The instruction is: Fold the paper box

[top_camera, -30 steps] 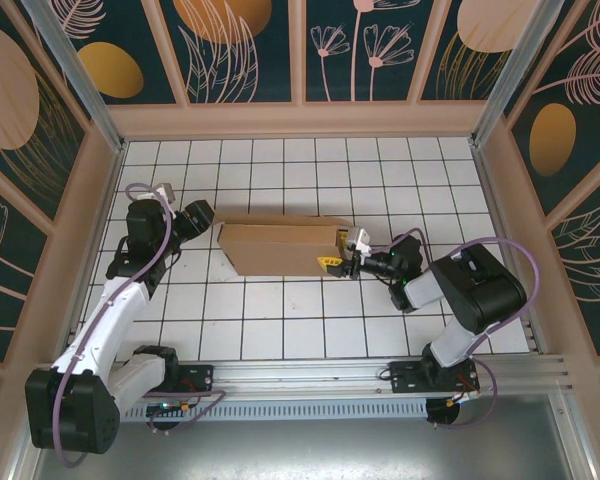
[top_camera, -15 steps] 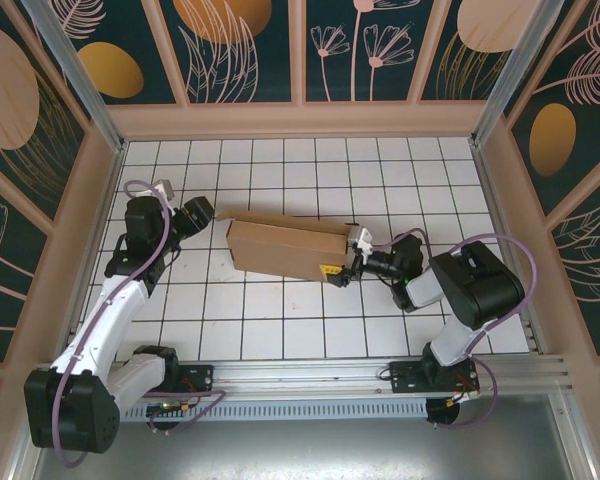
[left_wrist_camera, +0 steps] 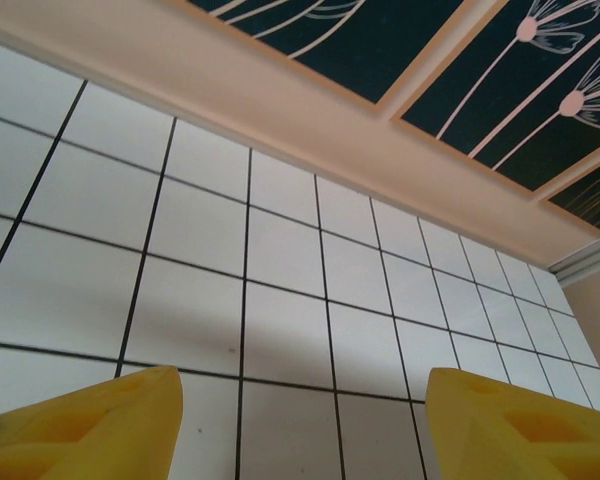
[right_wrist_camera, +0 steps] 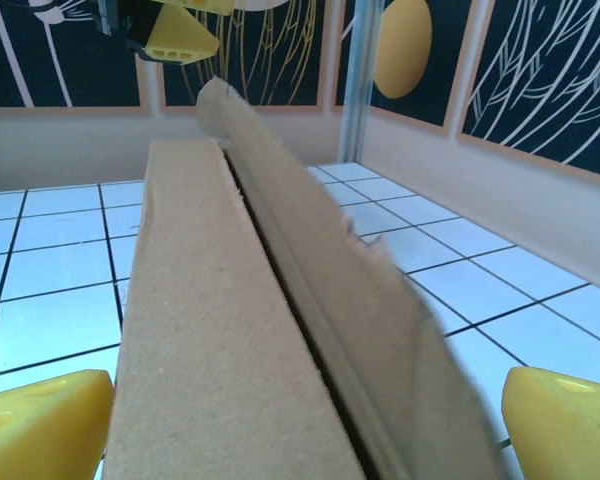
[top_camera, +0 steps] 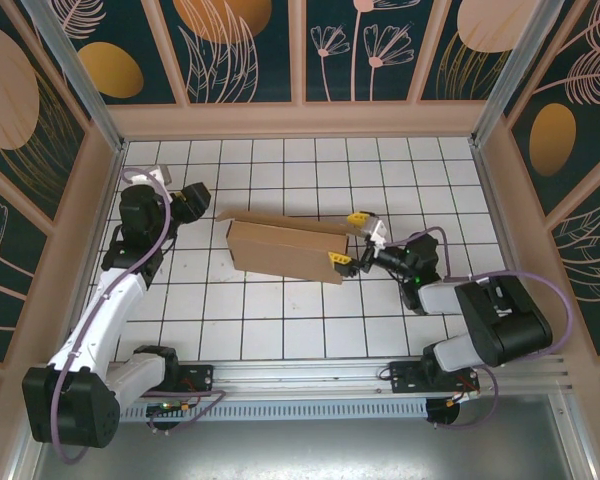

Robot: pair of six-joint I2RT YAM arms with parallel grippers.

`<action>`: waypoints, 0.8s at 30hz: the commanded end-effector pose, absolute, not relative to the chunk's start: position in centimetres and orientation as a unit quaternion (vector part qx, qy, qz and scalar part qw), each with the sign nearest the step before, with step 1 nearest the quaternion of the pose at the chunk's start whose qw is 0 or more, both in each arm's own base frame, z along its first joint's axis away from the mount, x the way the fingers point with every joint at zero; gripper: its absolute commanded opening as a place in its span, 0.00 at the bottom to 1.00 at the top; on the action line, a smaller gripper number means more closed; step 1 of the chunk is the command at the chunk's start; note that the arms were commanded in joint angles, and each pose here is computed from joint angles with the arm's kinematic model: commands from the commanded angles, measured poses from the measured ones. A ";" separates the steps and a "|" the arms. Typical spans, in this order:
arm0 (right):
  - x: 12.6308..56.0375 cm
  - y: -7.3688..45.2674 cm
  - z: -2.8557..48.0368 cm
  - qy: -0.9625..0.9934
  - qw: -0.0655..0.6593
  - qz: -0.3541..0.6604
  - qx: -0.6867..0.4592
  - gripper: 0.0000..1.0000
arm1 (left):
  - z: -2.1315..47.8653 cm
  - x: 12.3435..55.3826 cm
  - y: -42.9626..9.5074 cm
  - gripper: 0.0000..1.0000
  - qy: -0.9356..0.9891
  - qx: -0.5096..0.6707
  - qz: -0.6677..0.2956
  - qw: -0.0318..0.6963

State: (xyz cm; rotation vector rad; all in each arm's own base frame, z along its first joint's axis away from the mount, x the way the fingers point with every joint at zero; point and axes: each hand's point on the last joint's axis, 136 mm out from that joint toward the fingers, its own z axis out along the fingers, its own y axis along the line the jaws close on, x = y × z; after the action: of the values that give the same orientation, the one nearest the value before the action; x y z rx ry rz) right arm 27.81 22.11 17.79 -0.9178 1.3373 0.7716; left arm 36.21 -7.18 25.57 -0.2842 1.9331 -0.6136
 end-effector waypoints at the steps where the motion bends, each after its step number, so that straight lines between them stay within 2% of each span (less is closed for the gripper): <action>1: 28.3 21.0 18.0 0.600 0.626 0.327 -0.375 0.99 | 27.8 36.7 -7.6 0.64 0.786 -0.084 -0.257 0.556; 4: 28.2 21.2 18.5 0.601 0.618 0.327 -0.388 0.99 | 27.4 36.6 -8.1 0.64 0.786 -0.056 -0.255 0.561; 13: 25.7 24.4 15.4 0.591 0.548 0.379 -0.454 0.98 | 26.3 35.6 -7.6 0.64 0.774 -0.091 -0.270 0.565; 19: 26.6 24.6 14.1 0.591 0.557 0.370 -0.452 0.85 | 26.3 35.7 -7.6 0.63 0.779 -0.094 -0.269 0.559; 24: 27.9 24.6 13.9 0.576 0.542 0.390 -0.472 0.70 | 26.8 35.9 -7.7 0.63 0.775 -0.096 -0.277 0.560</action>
State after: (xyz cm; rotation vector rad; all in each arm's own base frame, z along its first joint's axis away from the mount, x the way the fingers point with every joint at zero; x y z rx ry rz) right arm 27.06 24.26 12.21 -1.0642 1.4764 0.9196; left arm 35.71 -7.37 24.83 -0.2356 1.8800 -0.6188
